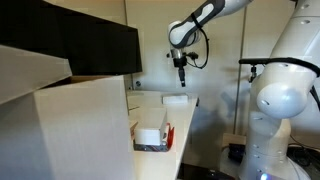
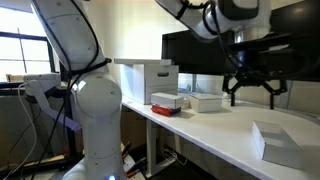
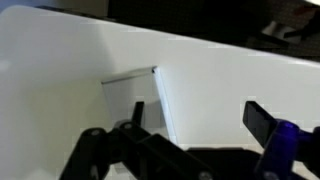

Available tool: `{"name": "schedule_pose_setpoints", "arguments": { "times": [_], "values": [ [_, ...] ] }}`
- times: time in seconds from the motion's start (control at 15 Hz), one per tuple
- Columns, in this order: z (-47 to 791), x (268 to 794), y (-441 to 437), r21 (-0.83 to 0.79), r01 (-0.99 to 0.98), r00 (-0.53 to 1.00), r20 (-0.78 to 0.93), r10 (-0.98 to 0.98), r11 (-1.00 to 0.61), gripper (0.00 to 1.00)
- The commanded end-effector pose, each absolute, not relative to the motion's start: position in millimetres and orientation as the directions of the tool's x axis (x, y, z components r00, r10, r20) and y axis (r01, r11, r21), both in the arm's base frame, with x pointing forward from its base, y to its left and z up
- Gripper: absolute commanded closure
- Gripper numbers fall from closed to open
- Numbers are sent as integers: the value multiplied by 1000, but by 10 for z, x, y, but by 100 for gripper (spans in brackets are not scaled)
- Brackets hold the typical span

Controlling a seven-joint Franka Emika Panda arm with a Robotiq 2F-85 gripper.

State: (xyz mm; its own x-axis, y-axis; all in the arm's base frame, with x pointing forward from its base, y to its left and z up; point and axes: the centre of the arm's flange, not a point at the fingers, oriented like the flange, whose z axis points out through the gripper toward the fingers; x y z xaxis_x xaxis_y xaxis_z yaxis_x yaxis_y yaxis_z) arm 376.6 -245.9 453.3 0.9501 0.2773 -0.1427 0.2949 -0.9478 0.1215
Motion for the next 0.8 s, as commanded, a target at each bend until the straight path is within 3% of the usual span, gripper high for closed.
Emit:
{"name": "schedule_pose_setpoints", "arguments": {
  "times": [0.0, 0.13, 0.2, 0.73],
  "values": [
    [4693, 3493, -3419, 67, 434, 886, -214, 412, -898, 0],
    [4780, 3283, -3911, 32, 482, 858, -218, 465, -875, 0],
    [4573, 3697, -3478, 16, 494, 850, -221, 479, -869, 0],
    [4177, 4615, -2588, -9, 431, 896, -117, 429, -902, 0]
  ]
}}
